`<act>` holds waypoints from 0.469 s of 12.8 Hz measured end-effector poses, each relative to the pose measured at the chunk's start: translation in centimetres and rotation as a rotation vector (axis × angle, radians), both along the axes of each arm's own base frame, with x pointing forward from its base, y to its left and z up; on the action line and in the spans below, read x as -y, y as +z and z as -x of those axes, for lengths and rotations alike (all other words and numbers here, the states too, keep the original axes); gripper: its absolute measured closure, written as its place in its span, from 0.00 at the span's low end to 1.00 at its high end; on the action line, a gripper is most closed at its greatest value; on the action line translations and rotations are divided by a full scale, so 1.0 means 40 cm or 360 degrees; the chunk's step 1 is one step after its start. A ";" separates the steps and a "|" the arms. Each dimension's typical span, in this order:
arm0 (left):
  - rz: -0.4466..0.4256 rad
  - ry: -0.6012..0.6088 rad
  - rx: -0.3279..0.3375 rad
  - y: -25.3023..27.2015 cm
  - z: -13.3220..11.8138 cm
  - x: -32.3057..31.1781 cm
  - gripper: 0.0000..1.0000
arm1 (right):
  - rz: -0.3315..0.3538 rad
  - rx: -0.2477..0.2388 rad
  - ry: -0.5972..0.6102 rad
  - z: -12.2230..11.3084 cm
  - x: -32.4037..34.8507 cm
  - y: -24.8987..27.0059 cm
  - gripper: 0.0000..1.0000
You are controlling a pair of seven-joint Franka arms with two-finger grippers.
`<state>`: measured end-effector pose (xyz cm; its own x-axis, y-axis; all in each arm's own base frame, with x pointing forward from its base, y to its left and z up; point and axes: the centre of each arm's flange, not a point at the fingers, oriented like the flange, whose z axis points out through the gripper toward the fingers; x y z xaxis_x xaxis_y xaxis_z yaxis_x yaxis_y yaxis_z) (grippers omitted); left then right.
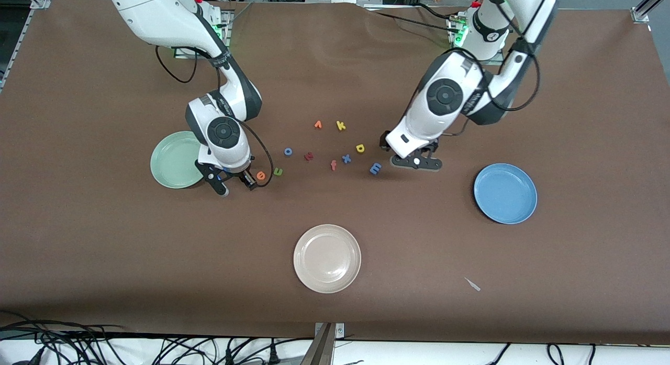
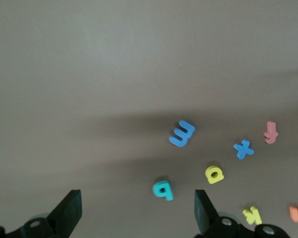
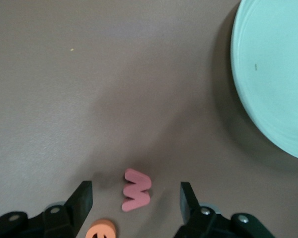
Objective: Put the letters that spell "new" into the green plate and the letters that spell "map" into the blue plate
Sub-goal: 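Reach the left gripper toward the letters while the right gripper follows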
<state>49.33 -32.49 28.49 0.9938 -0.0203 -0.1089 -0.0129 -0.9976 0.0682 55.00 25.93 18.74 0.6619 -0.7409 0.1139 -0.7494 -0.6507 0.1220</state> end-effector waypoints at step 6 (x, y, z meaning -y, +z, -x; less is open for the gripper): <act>-0.0024 0.0195 -0.0082 -0.182 0.102 0.068 0.00 | -0.0034 0.0058 -0.0100 -0.006 -0.006 -0.013 0.53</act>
<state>45.27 -35.22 21.23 0.9819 0.1029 -0.1593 0.1123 -0.9924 0.0506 55.23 26.17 18.22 0.6098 -0.7833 0.1208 -0.7925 -0.6045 0.0805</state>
